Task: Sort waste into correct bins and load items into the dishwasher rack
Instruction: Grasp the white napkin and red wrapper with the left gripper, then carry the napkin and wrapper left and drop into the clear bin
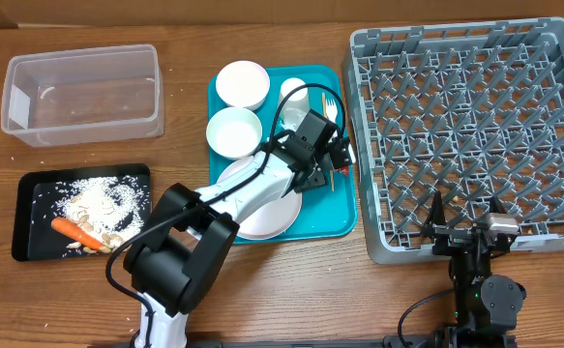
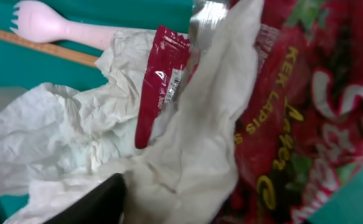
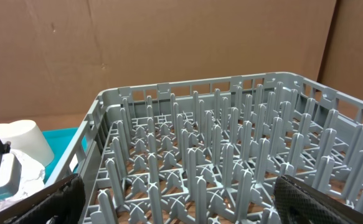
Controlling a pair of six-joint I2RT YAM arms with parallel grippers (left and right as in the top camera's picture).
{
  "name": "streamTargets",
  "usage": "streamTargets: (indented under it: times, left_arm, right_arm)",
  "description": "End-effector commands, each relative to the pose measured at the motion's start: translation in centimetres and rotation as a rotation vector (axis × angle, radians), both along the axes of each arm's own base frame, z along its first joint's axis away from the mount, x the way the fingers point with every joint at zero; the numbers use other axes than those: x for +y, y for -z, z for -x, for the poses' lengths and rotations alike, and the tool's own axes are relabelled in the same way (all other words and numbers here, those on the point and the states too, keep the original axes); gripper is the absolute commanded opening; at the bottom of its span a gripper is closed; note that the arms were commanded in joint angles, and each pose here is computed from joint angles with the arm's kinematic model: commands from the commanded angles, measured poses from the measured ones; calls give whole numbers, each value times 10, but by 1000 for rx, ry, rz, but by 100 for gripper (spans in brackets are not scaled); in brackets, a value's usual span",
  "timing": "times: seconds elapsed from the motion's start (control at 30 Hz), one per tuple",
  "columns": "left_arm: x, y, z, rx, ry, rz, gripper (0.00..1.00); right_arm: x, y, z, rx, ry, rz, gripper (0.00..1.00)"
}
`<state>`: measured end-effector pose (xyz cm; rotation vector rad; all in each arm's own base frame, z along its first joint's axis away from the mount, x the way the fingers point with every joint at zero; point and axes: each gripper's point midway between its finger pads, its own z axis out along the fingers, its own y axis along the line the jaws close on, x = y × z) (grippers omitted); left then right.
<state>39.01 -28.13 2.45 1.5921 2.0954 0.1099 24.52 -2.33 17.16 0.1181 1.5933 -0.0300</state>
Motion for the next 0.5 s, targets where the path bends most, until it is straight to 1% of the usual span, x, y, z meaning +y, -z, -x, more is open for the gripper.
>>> streamTargets:
  times: [0.0, 0.07, 0.13, 0.17, 0.2, 0.33, 0.47]
  left_arm:
    - [0, 2, -8, -31, -17, -11, 40]
    - [-1, 0, -12, -45, -39, 2, 32]
    - [-2, -2, -13, -47, -57, 17, 20]
    - [-2, -2, -13, -46, -61, 19, 13]
    - [-2, -4, -13, -45, -74, 29, 4]
    - [-5, -28, -17, -63, -144, 101, 4]
    - [-17, -79, -12, -90, -127, 228, 4]
  right_arm:
    - [-2, 1, 0, -6, 11, 5, 100]
    - [-2, 1, 0, -6, 11, 5, 100]
    - [-2, 1, 0, -6, 11, 5, 100]
    - [-2, 1, 0, -6, 11, 5, 100]
    - [-2, 1, 0, -6, 11, 5, 100]
    - [-2, 1, 0, -6, 11, 5, 100]
    - [-2, 1, 0, -6, 11, 5, 100]
